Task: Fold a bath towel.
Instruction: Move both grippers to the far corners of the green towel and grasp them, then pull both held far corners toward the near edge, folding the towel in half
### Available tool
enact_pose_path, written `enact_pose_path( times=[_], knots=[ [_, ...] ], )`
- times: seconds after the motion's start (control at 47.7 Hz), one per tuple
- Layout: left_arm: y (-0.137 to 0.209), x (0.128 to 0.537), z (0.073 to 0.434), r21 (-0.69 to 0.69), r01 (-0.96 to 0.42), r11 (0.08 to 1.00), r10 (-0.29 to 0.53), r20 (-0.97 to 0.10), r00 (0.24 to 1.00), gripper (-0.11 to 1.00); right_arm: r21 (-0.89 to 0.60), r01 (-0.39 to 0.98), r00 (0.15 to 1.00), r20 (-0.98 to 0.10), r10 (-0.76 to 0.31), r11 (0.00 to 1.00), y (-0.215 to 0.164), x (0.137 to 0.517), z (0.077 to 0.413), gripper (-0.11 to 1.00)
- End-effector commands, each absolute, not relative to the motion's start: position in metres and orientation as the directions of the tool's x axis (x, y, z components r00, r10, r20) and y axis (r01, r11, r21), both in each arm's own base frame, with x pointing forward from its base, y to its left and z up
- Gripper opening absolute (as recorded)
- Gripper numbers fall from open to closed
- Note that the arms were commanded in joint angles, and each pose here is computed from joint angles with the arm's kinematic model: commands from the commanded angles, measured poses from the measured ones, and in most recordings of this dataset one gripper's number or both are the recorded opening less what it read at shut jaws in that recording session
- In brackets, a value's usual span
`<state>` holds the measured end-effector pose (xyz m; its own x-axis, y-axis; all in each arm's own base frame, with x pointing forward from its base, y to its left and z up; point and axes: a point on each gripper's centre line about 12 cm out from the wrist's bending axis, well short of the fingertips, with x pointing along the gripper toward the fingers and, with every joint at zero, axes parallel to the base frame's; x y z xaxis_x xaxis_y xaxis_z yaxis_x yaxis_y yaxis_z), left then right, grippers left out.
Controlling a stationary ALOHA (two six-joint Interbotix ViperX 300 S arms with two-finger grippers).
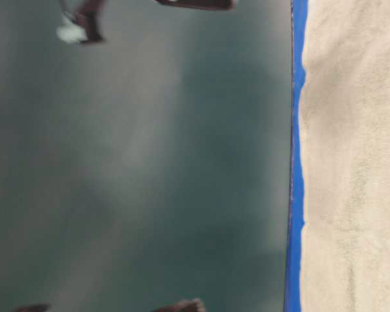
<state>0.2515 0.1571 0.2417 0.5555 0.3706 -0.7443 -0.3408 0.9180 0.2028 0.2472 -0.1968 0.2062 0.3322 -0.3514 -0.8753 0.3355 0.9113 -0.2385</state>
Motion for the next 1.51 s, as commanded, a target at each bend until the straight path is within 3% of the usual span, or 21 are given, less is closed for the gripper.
enact_pose_path(
  times=[0.0,0.147,0.377,0.545,0.755,0.839,1.027,1.09,1.3,1.488],
  knots=[
    [0.182,0.252,0.231,0.234,-0.368,0.900,0.404,-0.765,0.501,0.87,-0.236,0.320,0.289,-0.898,-0.333,0.917,-0.211,0.253,0.192,0.56],
    [0.209,0.257,0.181,0.256,-0.360,0.897,0.398,-0.822,0.407,0.87,-0.225,0.314,0.233,-0.924,-0.304,0.922,-0.232,0.251,0.152,0.57],
    [0.237,0.268,0.119,0.247,-0.360,0.900,0.381,-0.847,0.372,0.87,-0.222,0.344,0.223,-0.925,-0.309,0.912,-0.253,0.244,0.114,0.57],
    [0.245,0.271,0.107,0.242,-0.366,0.899,0.378,-0.851,0.365,0.87,-0.199,0.340,0.188,-0.943,-0.274,0.919,-0.249,0.237,0.092,0.57],
    [0.244,0.267,0.104,0.235,-0.370,0.899,0.369,-0.863,0.346,0.84,-0.198,0.351,0.211,-0.936,-0.283,0.915,-0.246,0.237,0.084,0.57],
    [0.239,0.263,0.101,0.224,-0.365,0.904,0.347,-0.882,0.318,0.69,-0.195,0.354,0.209,-0.937,-0.281,0.915,-0.246,0.237,0.085,0.51],
    [0.228,0.258,0.094,0.207,-0.359,0.910,0.322,-0.898,0.299,0.17,-0.176,0.366,0.196,-0.945,-0.261,0.914,-0.243,0.234,0.083,0.03],
    [0.227,0.257,0.093,0.203,-0.365,0.909,0.320,-0.900,0.297,0.05,-0.170,0.374,0.200,-0.945,-0.258,0.912,-0.243,0.234,0.083,0.03],
    [0.227,0.257,0.099,0.198,-0.386,0.901,0.324,-0.898,0.297,0.04,-0.162,0.385,0.203,-0.946,-0.254,0.909,-0.239,0.231,0.085,0.03],
    [0.229,0.263,0.139,0.218,-0.403,0.889,0.363,-0.871,0.330,0.04,-0.191,0.409,0.264,-0.911,-0.316,0.892,-0.240,0.233,0.117,0.03]
  ],
)
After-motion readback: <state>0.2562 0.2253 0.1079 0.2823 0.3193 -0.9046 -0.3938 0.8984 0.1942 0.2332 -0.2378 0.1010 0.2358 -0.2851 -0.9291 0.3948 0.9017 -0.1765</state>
